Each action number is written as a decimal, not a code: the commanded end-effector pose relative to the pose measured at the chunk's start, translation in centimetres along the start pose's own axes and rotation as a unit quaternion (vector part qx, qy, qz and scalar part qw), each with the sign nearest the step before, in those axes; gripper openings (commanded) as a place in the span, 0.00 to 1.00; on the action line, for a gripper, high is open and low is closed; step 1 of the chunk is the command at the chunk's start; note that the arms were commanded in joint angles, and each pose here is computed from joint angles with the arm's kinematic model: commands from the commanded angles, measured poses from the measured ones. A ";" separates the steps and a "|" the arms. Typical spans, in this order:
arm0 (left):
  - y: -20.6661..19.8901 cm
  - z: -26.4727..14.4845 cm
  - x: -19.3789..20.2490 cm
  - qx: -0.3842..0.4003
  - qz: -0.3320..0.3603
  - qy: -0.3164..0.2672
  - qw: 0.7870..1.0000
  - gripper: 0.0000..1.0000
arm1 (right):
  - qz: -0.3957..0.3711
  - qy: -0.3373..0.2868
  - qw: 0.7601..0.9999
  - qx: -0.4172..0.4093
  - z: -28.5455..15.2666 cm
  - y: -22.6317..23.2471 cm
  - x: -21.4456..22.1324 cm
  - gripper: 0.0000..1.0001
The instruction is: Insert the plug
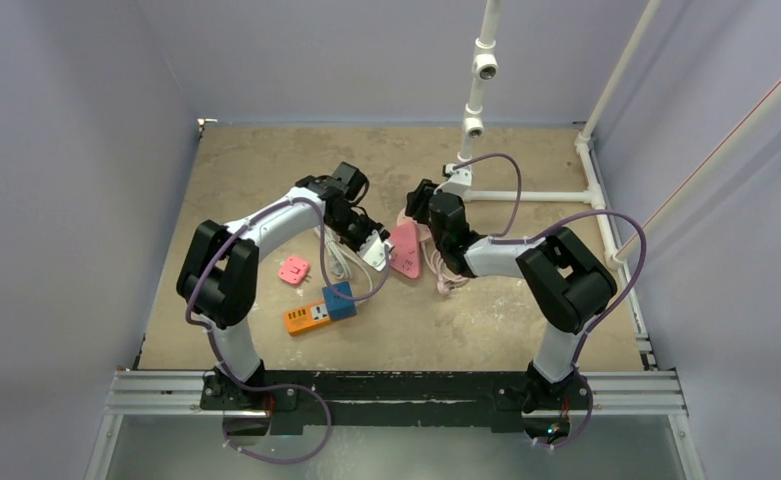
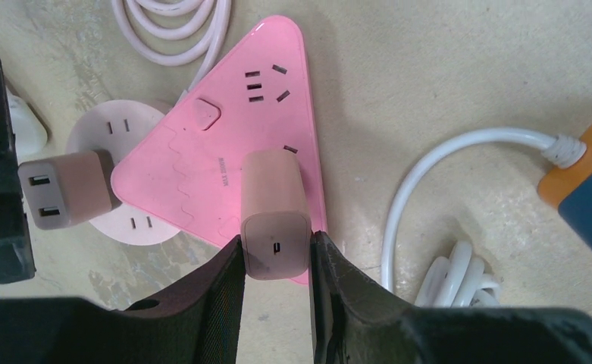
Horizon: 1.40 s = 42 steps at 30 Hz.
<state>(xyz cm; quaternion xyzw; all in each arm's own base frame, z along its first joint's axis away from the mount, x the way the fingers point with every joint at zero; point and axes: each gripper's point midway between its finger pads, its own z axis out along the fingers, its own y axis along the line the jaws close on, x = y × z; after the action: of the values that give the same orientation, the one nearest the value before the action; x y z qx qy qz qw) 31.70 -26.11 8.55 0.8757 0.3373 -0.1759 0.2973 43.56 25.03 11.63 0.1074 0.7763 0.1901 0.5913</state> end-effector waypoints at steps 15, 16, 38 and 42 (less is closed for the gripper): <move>2.2 0.3 -1.9 -0.049 -0.052 0.074 0.995 0.00 | 0.013 0.055 0.998 -0.031 -1.4 0.7 5.1 0.46; 2.2 0.2 -2.1 -0.050 -0.055 0.072 0.995 0.00 | 0.014 0.057 0.998 -0.032 -1.5 0.7 5.3 0.46; 1.6 -1.4 -4.1 -0.073 -0.085 0.091 0.990 0.00 | 0.020 0.093 0.995 -0.032 -3.6 1.5 7.8 0.48; -0.4 -2.6 -5.1 -0.056 -0.112 0.093 0.988 0.00 | 0.020 0.075 0.997 -0.017 -3.3 1.9 5.5 0.55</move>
<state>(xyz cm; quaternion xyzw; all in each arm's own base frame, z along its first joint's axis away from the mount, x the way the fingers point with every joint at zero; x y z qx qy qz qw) 29.78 -28.61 11.45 0.8363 0.4420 -0.1077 0.3062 39.37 29.29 8.32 0.1005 0.7933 0.2537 0.5443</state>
